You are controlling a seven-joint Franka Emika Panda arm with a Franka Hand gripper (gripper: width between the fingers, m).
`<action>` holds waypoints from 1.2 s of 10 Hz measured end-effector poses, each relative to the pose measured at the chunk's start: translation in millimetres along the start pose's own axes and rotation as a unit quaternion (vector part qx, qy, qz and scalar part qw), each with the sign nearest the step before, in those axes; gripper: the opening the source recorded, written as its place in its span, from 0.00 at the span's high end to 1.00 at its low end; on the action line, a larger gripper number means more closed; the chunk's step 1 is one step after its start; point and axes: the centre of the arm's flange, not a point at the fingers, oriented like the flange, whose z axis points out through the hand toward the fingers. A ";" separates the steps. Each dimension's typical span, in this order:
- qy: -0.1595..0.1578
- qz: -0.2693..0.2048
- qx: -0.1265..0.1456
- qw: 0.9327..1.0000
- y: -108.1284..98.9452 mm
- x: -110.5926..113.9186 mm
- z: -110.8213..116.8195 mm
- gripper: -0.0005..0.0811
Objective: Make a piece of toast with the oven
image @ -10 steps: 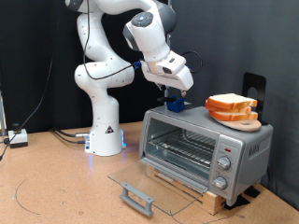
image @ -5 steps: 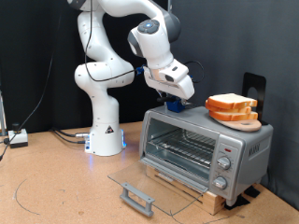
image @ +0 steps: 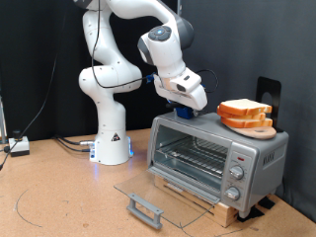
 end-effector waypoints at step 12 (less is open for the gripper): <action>0.016 0.001 0.013 1.000 1.9 3.0 3.5 0.51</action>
